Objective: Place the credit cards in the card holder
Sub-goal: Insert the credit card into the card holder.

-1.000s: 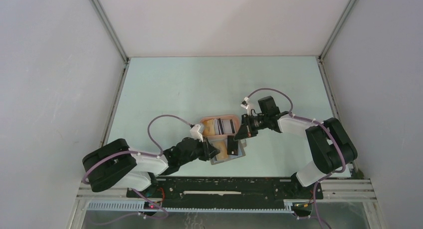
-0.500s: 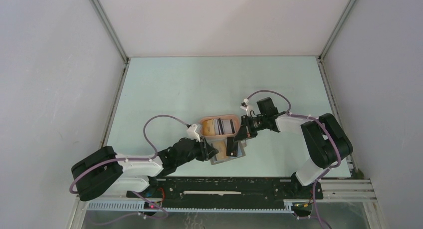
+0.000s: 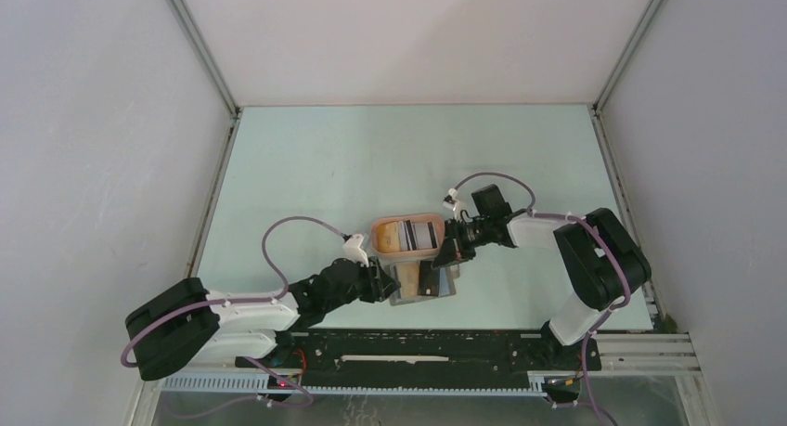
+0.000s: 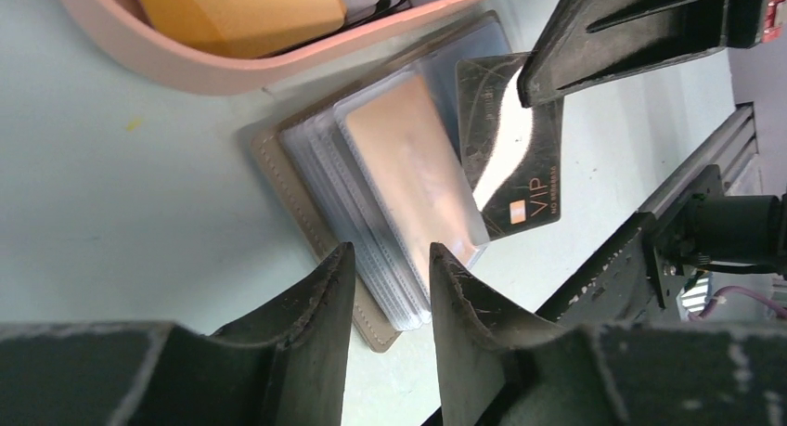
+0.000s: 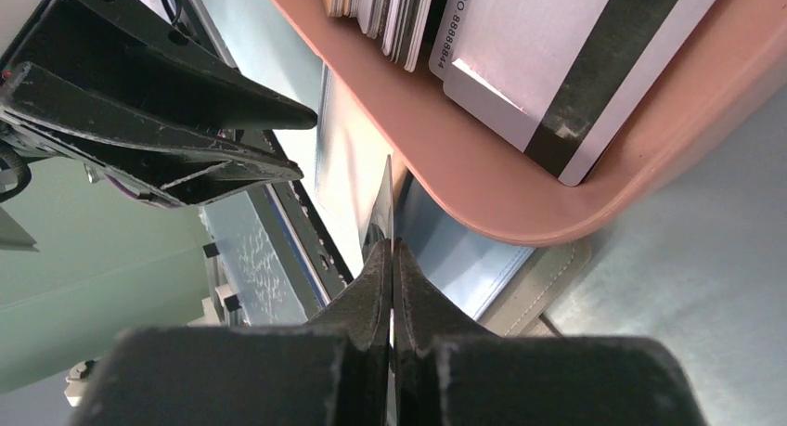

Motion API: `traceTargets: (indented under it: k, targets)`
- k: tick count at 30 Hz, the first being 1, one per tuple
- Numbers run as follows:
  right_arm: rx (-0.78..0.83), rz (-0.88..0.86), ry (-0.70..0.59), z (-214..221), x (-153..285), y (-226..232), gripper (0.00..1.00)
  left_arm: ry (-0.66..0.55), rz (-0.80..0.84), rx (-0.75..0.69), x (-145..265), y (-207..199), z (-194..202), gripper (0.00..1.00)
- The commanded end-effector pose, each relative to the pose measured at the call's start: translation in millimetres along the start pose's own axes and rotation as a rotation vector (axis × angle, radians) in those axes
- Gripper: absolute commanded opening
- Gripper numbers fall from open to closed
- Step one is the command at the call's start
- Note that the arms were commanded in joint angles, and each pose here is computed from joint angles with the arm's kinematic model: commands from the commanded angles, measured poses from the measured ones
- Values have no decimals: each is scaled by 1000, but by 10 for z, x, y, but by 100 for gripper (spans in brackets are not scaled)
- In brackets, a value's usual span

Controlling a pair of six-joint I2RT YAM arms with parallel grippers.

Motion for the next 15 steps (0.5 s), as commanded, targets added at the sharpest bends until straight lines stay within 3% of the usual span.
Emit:
traceTargets:
  k: [1, 15]
  targets:
    - [-46, 48, -8, 32, -81, -32, 0, -1, -28, 0, 26, 54, 41, 40]
    - [-112, 224, -79, 50, -154, -150, 0, -85, -6, -69, 160, 22, -132, 45]
Point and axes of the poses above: each gripper's point midway between its finger pads, its own x axis back along the fingers, its own y axis along the line the jaws close on, z = x × y, the point moved 4 cm from there along x, back along the fingers, and after that the axes turned 12 degrees about -x, right-handed, at the moved point
